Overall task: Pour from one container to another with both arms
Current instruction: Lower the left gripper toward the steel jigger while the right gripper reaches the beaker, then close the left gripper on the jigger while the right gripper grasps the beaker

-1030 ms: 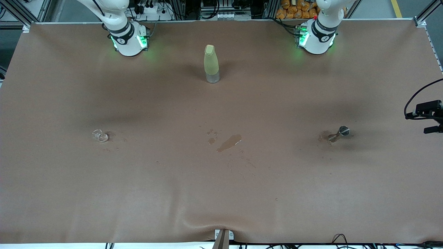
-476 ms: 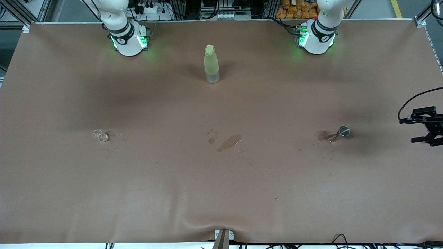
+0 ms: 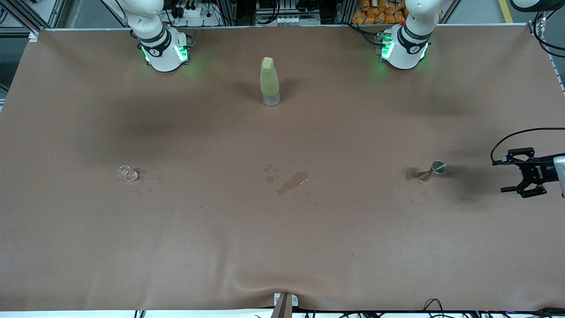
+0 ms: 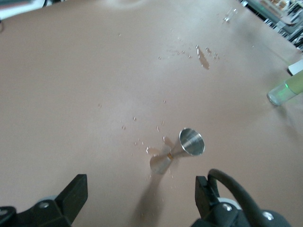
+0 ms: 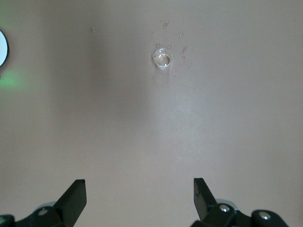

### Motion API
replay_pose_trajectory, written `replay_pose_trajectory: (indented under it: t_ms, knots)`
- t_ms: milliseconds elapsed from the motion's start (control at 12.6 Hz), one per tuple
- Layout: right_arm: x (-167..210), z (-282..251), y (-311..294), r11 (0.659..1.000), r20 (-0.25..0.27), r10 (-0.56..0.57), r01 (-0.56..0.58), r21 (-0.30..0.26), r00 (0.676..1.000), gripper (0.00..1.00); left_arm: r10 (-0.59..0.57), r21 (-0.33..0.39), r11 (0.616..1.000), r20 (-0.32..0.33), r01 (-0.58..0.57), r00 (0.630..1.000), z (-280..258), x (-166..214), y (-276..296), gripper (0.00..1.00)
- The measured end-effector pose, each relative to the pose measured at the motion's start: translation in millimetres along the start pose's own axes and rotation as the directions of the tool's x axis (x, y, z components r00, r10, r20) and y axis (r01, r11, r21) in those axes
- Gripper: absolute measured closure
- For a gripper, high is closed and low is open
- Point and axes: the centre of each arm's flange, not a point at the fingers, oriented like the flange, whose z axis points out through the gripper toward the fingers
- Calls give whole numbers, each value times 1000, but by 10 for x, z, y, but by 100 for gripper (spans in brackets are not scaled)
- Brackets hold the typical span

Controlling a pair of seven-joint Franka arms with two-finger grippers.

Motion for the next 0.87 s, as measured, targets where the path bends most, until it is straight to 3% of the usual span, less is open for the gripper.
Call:
replay_pose_trajectory:
  t_ms: [396,555,872]
  knots:
    - [-369,847,186,998,-259,-54,56,1,964,0,68,-117,989,-135,-84,988,954,-280,-270,0]
    - [-479,1258,276,997,-362,-75,77,-8,929,0,116,-150,979,-150,-139,982,1250,-306,-293,0]
    - [-567,2014,430,992,-517,-125,120,-43,847,0,229,-128,958,-195,-256,954,1223,-682,-267,0]
